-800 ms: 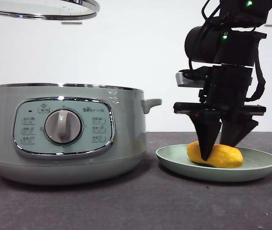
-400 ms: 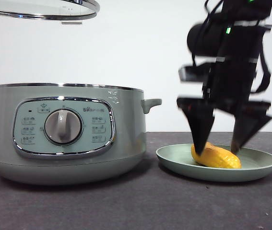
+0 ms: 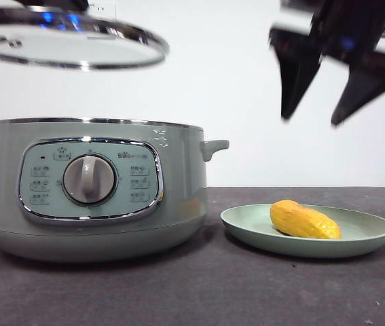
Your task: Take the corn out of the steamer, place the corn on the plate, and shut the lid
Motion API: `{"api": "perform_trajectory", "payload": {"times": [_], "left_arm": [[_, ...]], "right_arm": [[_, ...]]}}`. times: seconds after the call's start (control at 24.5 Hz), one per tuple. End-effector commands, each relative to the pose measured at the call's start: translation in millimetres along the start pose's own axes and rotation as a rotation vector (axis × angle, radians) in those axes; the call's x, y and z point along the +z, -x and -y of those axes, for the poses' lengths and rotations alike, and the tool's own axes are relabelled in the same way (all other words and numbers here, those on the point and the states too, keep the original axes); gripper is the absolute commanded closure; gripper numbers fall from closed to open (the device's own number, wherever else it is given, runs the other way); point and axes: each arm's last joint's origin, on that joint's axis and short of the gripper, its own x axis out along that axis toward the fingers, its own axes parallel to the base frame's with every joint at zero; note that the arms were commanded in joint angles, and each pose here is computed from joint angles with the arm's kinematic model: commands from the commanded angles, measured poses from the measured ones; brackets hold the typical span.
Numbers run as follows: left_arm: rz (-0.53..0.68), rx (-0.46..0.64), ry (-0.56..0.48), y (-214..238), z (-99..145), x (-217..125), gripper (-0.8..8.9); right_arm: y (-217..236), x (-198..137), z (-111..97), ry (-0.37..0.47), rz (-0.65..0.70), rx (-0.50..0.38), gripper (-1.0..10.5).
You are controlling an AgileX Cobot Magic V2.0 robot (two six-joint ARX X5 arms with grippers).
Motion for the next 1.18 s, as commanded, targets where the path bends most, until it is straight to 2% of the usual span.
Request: {"api": "perform_trajectory", "payload": {"times": [0.04,0.41,0.57,1.02,1.06,1.14,1.18], "left_arm": [[0.029,-0.019,0.006,-11.8,3.8,7.1,8.22],[-0.077,-0.037,0.005,-65.1,13.8,-2.0,8.22],[-0.116,-0.035,0.004,-76.1,14.2,-6.5,8.22],[-0.26,-0.027,-0.005,-89.1,14.9,-22.0,8.1],[-0.269,-0.024,-0.005,-88.9,14.5,-22.8,7.51],[-0.268,-0.022,-0.005,-89.0,14.1,-22.6,4.57],[-0.264,-0.022,-0.005,-89.1,14.1,-22.3,3.64]], "right_arm": [[19.9,-1.7,0.9,-0.013,0.061,0.006,5.6],[72.0,-10.4,6.9,-0.028,0.21,0.007,5.7],[78.6,-15.4,13.2,-0.039,0.203,-0.085,5.7],[78.8,-15.9,15.2,-0.046,0.198,-0.089,5.7],[78.8,-15.9,15.2,-0.046,0.198,-0.089,5.7],[78.8,-16.0,15.1,-0.045,0.198,-0.086,5.7],[78.8,-16.0,15.1,-0.045,0.198,-0.086,5.7]]}}
